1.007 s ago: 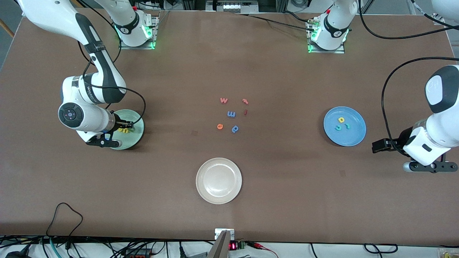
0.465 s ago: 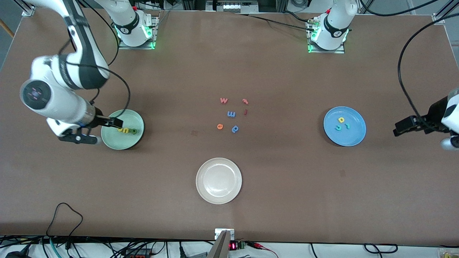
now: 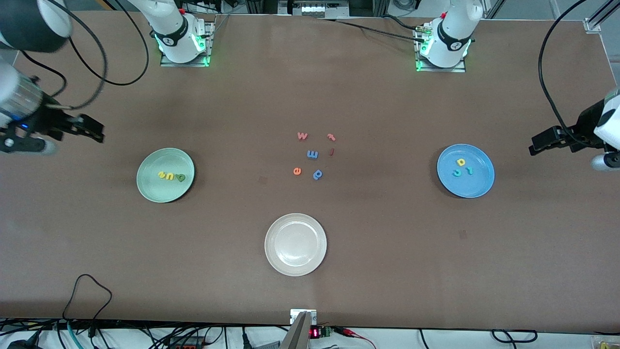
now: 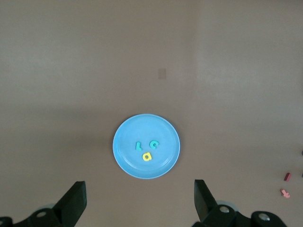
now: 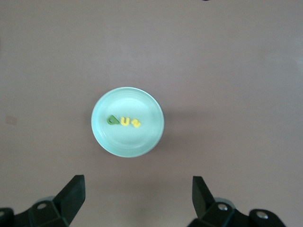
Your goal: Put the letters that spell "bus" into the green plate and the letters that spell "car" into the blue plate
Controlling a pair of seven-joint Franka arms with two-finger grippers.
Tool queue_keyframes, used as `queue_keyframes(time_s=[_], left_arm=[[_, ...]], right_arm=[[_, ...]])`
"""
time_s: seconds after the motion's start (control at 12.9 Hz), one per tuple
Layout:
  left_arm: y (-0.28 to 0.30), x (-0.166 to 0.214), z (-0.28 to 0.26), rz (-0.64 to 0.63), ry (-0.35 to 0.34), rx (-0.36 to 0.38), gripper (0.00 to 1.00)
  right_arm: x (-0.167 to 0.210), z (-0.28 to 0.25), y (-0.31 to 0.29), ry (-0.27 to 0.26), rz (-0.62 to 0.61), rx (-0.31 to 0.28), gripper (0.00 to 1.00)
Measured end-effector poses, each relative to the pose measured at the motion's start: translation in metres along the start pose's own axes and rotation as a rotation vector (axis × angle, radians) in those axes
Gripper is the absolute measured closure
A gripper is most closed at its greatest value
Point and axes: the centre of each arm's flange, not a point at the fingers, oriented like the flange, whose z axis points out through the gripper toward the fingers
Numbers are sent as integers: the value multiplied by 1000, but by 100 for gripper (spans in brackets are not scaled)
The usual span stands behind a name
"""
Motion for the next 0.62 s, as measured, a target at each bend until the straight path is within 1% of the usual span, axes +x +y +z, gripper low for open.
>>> queue_keyframes(time_s=[0.23,0.46,0.62], left_arm=[[1,-19,13,6,-3,0,0],[2,-33,13,11,-7,1,0],[2,-37,10,10,-6,1,0]], right_arm=[[-5,-13,10,-9,6,0,0],[-9,-9,10,-44,6,-1,0],[-10,-9,9,-50,4,-1,0]])
